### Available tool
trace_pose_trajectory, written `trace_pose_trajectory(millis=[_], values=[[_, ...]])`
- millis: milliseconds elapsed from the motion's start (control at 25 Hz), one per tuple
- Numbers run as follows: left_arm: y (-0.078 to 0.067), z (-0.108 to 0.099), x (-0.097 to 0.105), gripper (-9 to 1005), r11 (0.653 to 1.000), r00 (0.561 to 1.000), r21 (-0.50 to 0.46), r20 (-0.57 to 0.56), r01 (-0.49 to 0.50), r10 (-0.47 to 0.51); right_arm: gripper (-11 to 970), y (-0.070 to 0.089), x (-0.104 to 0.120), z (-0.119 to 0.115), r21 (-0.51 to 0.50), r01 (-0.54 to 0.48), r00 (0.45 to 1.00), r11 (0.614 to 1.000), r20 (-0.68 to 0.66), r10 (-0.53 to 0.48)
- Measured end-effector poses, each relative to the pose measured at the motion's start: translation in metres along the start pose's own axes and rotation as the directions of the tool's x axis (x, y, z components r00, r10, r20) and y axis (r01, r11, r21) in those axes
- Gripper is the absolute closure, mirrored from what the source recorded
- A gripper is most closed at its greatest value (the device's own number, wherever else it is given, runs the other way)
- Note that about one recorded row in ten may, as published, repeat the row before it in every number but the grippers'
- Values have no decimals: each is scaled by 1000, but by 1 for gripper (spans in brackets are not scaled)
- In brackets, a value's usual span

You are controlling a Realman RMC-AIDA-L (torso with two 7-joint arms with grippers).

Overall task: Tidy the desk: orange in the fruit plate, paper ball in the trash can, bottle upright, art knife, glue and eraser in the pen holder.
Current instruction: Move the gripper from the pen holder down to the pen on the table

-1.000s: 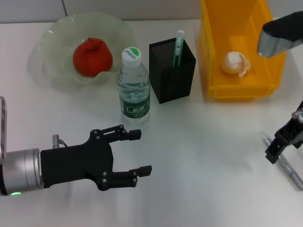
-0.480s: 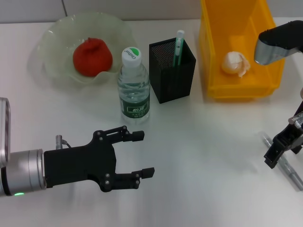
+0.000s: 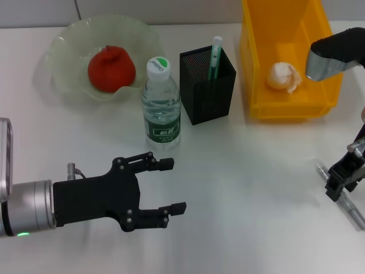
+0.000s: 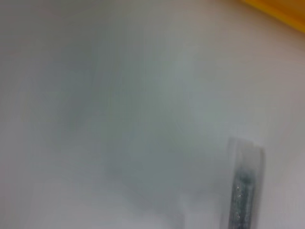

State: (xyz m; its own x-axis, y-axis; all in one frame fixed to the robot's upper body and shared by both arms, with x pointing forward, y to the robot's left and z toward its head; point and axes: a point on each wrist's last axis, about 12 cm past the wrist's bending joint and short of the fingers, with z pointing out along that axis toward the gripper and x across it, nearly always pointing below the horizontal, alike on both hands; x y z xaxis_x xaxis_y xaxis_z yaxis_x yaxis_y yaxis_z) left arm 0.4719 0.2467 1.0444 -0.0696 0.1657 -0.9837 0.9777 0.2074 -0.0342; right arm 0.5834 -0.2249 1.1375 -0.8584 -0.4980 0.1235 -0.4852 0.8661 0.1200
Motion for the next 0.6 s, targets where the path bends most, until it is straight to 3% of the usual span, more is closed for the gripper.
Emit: trace_pose_trajectory(millis=[280, 600], values=[[0, 0, 0, 191, 1000, 1000, 0, 0, -1, 1, 603, 2, 0, 4, 15, 19, 1000, 1000, -20, -19], [0, 0, 0, 191, 1000, 1000, 0, 0, 0, 0, 597, 1, 0, 5, 25, 18, 1000, 1000, -13, -18]])
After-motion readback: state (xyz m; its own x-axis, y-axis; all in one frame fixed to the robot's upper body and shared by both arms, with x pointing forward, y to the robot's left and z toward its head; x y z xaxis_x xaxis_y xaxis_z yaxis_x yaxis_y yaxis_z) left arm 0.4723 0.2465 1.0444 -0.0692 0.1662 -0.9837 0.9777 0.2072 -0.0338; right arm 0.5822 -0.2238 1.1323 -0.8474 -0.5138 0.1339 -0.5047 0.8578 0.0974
